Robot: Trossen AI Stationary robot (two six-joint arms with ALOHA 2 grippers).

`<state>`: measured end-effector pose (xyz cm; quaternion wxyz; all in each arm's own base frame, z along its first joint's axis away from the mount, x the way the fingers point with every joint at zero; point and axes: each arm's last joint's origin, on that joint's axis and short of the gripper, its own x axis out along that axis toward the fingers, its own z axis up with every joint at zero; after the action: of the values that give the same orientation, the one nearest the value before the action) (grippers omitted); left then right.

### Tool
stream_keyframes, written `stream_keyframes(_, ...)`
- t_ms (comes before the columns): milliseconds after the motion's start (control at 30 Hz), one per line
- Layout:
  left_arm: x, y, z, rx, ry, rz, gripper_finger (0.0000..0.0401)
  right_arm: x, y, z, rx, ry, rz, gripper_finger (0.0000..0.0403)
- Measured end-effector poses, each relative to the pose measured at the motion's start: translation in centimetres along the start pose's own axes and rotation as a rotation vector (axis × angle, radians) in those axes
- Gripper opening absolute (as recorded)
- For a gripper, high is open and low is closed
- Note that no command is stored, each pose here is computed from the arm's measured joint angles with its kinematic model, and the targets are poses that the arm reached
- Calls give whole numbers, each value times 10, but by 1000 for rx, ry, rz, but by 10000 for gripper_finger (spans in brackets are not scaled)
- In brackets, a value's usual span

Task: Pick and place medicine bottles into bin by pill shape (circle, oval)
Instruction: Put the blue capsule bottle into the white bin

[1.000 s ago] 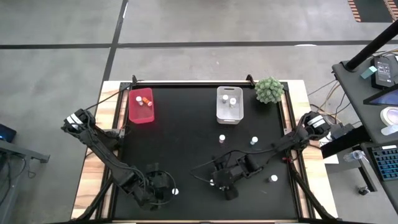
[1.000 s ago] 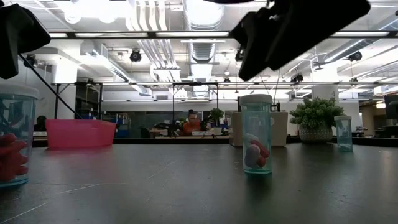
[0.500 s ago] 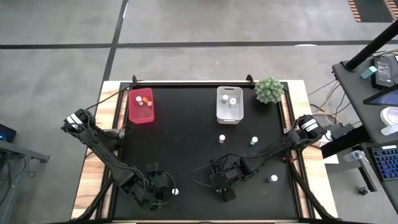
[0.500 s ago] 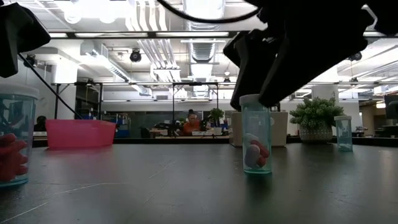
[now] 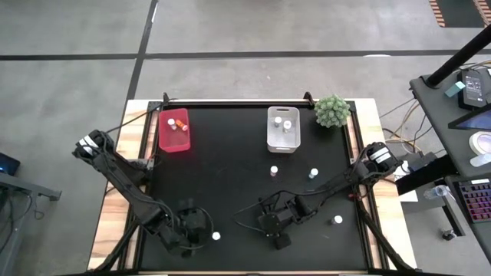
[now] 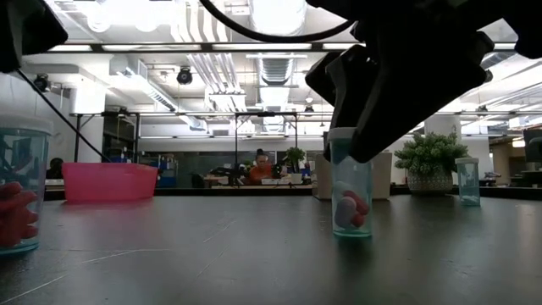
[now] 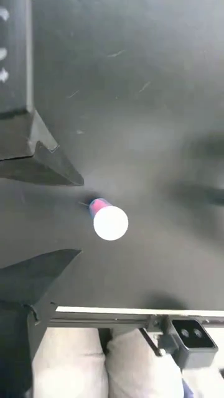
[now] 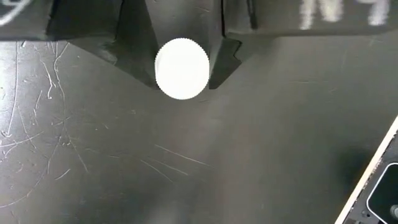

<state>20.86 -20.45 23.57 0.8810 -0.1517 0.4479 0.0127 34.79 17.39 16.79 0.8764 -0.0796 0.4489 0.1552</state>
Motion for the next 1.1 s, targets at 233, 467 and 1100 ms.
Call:
stream_keyframes(233, -23, 13, 16, 97, -124, 23, 160, -9, -5, 4, -30, -15, -15, 120)
stream_keyframes(467, -52, 34, 36, 289, -307, 140, 160, -58, -37, 13, -21, -39, -63, 115)
stream_keyframes(1100, -72, 112, 52, 535, -583, 517, 160, -197, -234, -51, 457, -121, -527, 114)
